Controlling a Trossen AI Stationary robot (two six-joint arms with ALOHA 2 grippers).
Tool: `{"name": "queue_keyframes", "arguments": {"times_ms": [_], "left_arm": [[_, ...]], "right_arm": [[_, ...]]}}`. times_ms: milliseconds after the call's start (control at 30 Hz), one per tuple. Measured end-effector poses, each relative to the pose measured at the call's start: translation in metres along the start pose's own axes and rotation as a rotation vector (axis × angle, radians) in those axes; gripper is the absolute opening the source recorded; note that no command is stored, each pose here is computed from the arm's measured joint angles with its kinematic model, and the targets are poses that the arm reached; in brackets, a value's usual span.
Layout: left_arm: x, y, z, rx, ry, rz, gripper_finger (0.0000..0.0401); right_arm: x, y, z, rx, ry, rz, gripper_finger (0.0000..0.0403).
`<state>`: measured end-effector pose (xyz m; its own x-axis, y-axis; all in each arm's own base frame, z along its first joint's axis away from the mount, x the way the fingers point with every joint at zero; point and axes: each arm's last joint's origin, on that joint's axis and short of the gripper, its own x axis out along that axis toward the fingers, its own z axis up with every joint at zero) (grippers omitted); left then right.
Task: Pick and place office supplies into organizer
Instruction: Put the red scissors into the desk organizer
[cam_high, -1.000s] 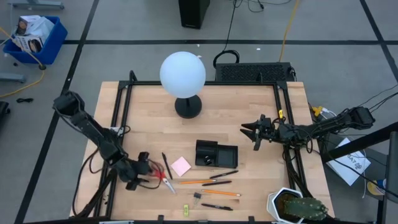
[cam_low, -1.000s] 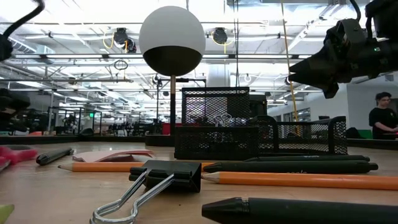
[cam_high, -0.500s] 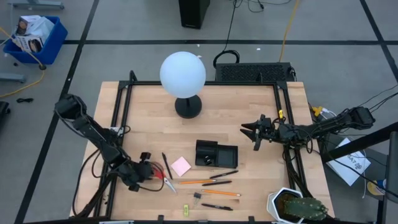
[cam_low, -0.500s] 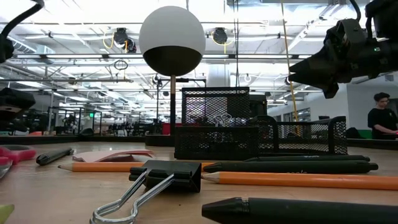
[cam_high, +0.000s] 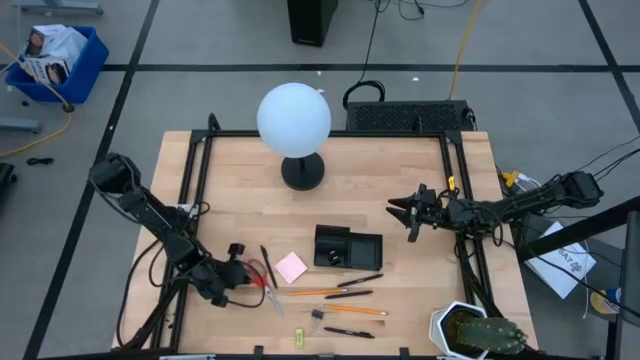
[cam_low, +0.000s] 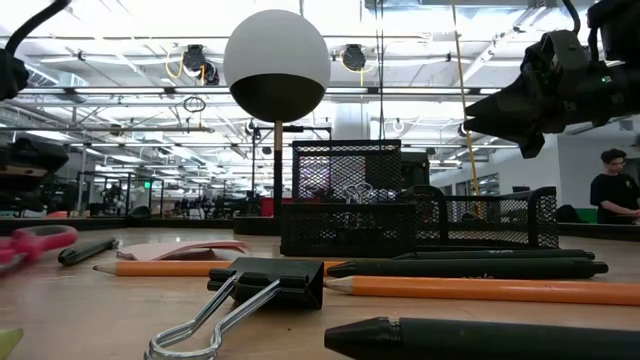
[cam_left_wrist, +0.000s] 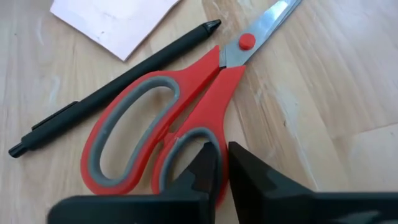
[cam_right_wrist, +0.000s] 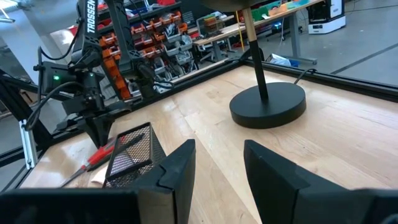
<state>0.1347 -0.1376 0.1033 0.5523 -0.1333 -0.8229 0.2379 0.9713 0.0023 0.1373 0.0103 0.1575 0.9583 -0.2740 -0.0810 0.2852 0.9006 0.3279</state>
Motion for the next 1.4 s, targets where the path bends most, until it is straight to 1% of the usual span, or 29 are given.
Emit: {"name": "queue_keyframes", "arguments": {"times_ms": [67, 200, 333, 400, 567, 667, 833, 900, 967, 1033, 1100, 1200, 1233, 1300, 1400], "left_arm": [[0.000, 0.000, 0.000, -0.004, -0.006, -0.002, 0.0036], [0.000, -0.001, 0.002, -0.016, -0.024, -0.004, 0.0017], [0.000, -0.002, 0.005, -0.008, -0.054, -0.014, 0.0017], [-0.001, -0.003, 0.006, -0.017, -0.071, -0.025, 0.0024], [-0.005, -0.005, 0.011, -0.017, -0.086, -0.063, 0.0028], [-0.008, -0.008, 0.020, 0.011, -0.119, -0.071, 0.0017], [-0.014, -0.015, 0.039, 0.073, -0.174, -0.065, 0.0017], [-0.017, -0.016, 0.049, 0.091, -0.183, -0.051, 0.0021], [-0.021, -0.017, 0.058, 0.114, -0.193, -0.019, 0.0028], [-0.025, -0.017, 0.068, 0.150, -0.195, 0.018, 0.0030], [-0.030, -0.015, 0.078, 0.181, -0.192, 0.060, 0.0026], [-0.035, -0.011, 0.094, 0.202, -0.200, 0.117, 0.0017], [-0.037, -0.008, 0.099, 0.207, -0.204, 0.128, 0.0017], [-0.038, -0.002, 0.107, 0.202, -0.209, 0.150, 0.0017], [-0.038, 0.012, 0.117, 0.192, -0.205, 0.194, 0.0024]], "right_arm": [[0.000, 0.000, 0.000, 0.000, 0.000, 0.000, 0.0132], [0.000, 0.000, 0.000, 0.000, 0.000, 0.000, 0.0132], [0.000, 0.000, 0.000, 0.000, 0.000, 0.000, 0.0132], [0.000, 0.000, 0.000, -0.001, 0.000, 0.000, 0.0132], [0.000, 0.000, 0.000, -0.098, 0.000, -0.001, 0.0132], [0.000, 0.000, 0.000, -0.121, 0.000, -0.001, 0.0132], [0.000, 0.000, 0.001, -0.122, -0.007, 0.001, 0.0132], [0.000, 0.001, 0.001, -0.069, -0.005, 0.006, 0.0132], [0.000, 0.001, 0.000, 0.028, 0.004, 0.030, 0.0132], [0.000, 0.001, 0.001, 0.068, -0.005, 0.031, 0.0132], [0.000, 0.002, 0.005, 0.132, -0.037, 0.041, 0.0132], [-0.001, 0.005, 0.012, 0.289, -0.106, 0.069, 0.0132], [-0.001, 0.005, 0.014, 0.324, -0.121, 0.077, 0.0132], [-0.001, 0.005, 0.016, 0.376, -0.142, 0.082, 0.0132], [-0.002, 0.007, 0.021, 0.406, -0.185, 0.100, 0.0132]]}}
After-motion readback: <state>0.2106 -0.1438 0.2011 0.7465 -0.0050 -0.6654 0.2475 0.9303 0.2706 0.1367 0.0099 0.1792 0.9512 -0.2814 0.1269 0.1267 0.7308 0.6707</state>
